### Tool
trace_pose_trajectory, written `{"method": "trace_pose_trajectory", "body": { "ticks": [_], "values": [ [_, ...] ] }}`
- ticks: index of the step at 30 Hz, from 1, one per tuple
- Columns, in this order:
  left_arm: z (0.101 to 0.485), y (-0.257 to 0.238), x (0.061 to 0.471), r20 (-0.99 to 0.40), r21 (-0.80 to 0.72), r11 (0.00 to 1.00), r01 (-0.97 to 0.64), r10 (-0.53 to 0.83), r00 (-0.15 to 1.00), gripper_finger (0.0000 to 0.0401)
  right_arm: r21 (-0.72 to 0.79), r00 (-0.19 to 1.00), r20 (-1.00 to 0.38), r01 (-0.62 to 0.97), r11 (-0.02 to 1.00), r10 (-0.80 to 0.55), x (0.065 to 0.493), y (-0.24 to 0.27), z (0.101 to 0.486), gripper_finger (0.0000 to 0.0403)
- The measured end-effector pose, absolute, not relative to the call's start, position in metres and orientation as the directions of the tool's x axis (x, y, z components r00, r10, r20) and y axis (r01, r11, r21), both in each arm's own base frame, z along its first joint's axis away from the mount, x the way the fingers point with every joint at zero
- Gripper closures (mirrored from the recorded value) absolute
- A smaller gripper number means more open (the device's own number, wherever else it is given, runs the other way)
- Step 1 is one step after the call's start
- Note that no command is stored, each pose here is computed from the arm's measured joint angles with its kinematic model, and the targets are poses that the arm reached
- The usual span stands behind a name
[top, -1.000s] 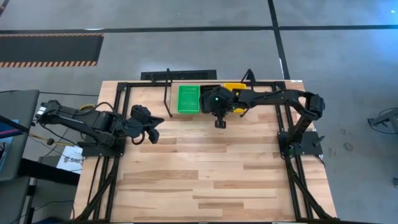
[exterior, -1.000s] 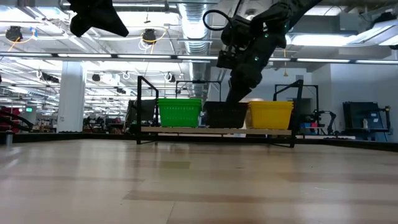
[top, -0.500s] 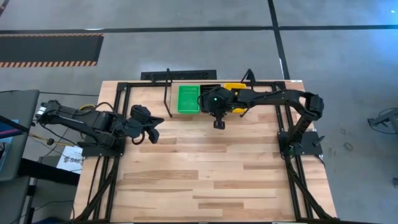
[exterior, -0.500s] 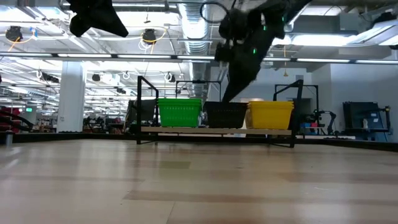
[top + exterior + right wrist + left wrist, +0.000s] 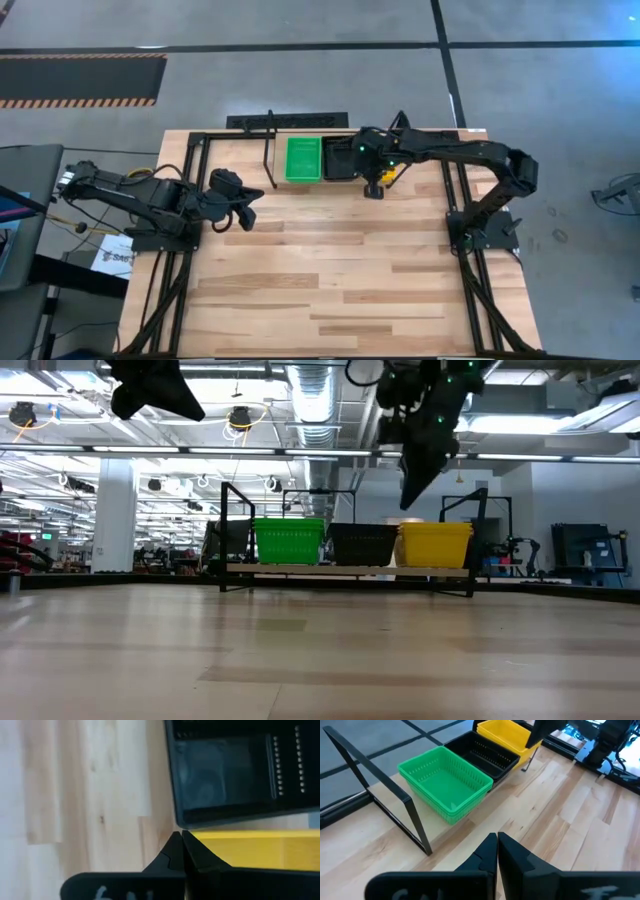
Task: Stack baskets on shelf by color
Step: Adjust the stacked yellow bins on the shelf
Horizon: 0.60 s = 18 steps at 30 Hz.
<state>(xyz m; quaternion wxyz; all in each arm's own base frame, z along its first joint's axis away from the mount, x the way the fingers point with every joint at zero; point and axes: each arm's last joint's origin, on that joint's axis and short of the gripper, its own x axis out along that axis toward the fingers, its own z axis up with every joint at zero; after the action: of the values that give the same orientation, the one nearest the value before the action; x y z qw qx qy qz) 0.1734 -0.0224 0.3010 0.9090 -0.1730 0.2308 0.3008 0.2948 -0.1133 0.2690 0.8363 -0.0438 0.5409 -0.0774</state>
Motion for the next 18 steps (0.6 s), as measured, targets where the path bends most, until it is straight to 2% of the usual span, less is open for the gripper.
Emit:
{"method": "trace_pose_trajectory", "body": {
  "ticks": [4,9,18],
  "values": [
    [0.3,-0.022,0.173,-0.53,-0.173,0.762,-0.625,0.462,0.71,0.0401,-0.167,0.382,-0.904,0.102,0.981,-0.193,0.289,-0.123,0.261,0.0403],
    [0.3,-0.022,0.173,-0.53,-0.172,0.762,-0.625,0.463,0.71,0.0401,-0.262,0.368,-0.882,0.138,0.955,-0.294,0.285,-0.134,0.265,0.0403],
    [0.3,-0.022,0.173,-0.53,-0.178,0.758,-0.627,0.463,0.71,0.0401,-0.233,0.281,-0.923,0.137,0.963,-0.263,0.27,-0.142,0.248,0.0403]
  ]
}}
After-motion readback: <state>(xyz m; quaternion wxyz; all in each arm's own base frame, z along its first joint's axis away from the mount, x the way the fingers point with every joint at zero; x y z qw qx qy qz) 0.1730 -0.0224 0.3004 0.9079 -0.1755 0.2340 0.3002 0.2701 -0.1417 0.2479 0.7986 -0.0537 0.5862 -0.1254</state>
